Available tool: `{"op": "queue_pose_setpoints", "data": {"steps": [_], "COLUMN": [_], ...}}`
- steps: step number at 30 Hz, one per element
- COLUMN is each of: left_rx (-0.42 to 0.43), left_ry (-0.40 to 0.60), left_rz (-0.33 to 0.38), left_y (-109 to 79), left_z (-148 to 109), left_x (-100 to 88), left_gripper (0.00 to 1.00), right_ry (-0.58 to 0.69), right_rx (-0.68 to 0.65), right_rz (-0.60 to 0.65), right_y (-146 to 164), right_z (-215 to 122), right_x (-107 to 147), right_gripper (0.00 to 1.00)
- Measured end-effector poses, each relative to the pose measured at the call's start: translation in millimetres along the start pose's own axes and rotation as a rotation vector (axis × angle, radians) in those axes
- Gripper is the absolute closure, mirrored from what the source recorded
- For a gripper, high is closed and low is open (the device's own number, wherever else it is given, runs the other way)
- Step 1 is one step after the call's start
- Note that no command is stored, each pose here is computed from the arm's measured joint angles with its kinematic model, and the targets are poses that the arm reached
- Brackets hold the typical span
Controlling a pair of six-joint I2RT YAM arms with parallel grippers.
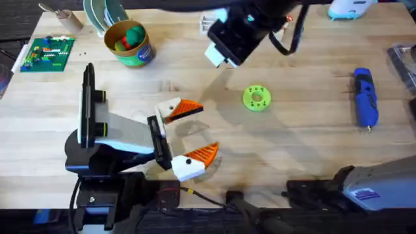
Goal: Pick up the gripper from the table and insert it into the empty holder that is missing its gripper. Then pick up a screw, insert it into the mounting hole, and use the screwdriver to tighten it. Finally, clean up the table by picking up the vegetable and placing it into the bucket.
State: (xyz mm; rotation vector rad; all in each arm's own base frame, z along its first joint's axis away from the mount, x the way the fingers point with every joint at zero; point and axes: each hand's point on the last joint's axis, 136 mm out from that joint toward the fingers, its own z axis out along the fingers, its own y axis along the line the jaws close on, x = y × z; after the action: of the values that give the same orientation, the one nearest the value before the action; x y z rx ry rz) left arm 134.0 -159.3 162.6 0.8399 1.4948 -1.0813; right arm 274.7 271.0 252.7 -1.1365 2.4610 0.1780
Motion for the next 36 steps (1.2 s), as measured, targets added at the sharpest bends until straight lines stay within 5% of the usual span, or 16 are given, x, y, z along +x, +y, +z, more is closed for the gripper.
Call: {"op": "queue_pose_setpoints", "data": {"steps": [15,36], "left_rx": [0.0,-0.001], "left_ry": [0.001,0.002], "left_rz": [0.078,0.084], "left_y": [0.1,0.2], "left_z": [0,0], "left_x": [0.4,0.9], "left_gripper": [0.008,0.008], "right_ry": [0.079,0.044], "right_rx": [-0.168,-0.204], "right_rz": [-0.262,-0.299], "right_y": [105,126], "right_z": [12,16], "right_x": [-23,-31], "right_gripper": [0.995,0.995]}}
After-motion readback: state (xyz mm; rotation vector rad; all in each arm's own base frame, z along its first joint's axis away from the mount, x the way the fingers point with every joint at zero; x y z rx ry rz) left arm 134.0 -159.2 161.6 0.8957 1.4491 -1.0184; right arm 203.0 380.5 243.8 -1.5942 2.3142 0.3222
